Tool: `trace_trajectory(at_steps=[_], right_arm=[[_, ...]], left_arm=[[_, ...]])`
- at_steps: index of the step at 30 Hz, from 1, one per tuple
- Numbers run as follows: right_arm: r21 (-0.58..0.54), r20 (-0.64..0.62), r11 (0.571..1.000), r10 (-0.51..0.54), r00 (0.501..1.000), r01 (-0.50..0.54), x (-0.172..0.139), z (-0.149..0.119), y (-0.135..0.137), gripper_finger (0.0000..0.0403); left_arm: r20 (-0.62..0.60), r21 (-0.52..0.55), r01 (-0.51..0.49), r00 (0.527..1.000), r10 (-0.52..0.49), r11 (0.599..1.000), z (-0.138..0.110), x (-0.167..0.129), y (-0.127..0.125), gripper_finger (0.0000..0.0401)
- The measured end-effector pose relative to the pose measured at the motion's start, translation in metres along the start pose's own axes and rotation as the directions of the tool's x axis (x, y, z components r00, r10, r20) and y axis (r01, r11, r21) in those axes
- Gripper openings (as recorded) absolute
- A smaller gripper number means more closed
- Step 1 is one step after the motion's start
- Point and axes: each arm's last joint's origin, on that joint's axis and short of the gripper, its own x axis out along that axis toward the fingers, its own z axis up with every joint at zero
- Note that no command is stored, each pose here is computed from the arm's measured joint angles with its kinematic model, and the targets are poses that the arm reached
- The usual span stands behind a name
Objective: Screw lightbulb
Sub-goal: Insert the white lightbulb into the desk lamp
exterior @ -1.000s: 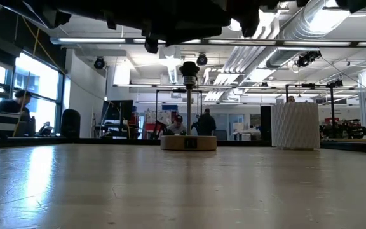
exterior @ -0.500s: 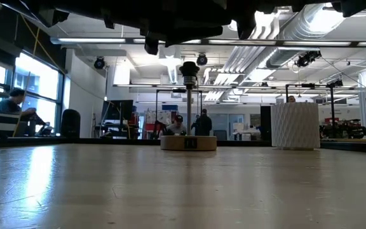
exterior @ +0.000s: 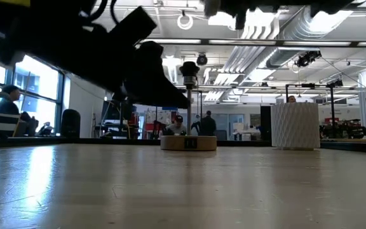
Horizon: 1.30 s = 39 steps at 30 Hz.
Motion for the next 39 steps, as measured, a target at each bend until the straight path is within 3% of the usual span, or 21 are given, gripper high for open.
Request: trace_trajectory(at_steps=[4,7,9,15,20,24,30,34,39], right_arm=[[-0.016,-0.004,1.000,0.003,1.000,-0.003,0.002,0.002,-0.057,0.0143],[-0.025,0.037,1.000,-0.009,0.999,0.010,-0.001,0.018,-0.091,0.0143],[-0.018,0.048,1.000,0.016,0.999,-0.015,-0.002,0.026,-0.104,0.0143],[-0.018,0.048,0.994,0.105,0.993,-0.104,0.000,0.039,-0.102,0.0143],[-0.044,0.043,0.971,0.239,0.970,-0.237,0.003,0.060,-0.102,0.0143],[-0.048,0.016,0.944,0.327,0.945,-0.326,0.000,0.080,-0.110,0.0143],[-0.067,-0.048,0.937,0.341,0.939,-0.343,0.000,0.080,-0.111,0.0143],[-0.070,-0.080,0.933,0.347,0.934,-0.353,0.000,0.076,-0.108,0.0142],[-0.096,-0.111,0.931,0.343,0.933,-0.353,-0.010,0.080,-0.103,0.0142]], left_arm=[[0.047,-0.139,0.088,0.995,-0.082,0.986,-0.020,0.004,0.039,0.0196],[0.176,-0.248,0.189,0.973,-0.148,0.950,-0.016,0.005,0.064,0.0196],[0.216,-0.263,0.193,0.967,-0.137,0.945,-0.015,0.006,0.076,0.0197],[0.265,-0.180,0.115,0.962,-0.065,0.977,0.000,0.020,0.085,0.0197],[0.306,-0.263,0.001,0.948,0.083,0.965,0.020,0.034,0.094,0.0197],[0.277,-0.288,-0.043,0.952,0.127,0.957,0.033,0.042,0.118,0.0198],[0.139,-0.254,-0.074,0.984,0.112,0.964,0.047,0.051,0.162,0.0225],[0.072,-0.185,-0.109,0.990,0.124,0.977,0.048,0.062,0.174,0.0255],[0.082,-0.169,-0.126,0.987,0.141,0.978,0.054,0.081,0.179,0.0292]])
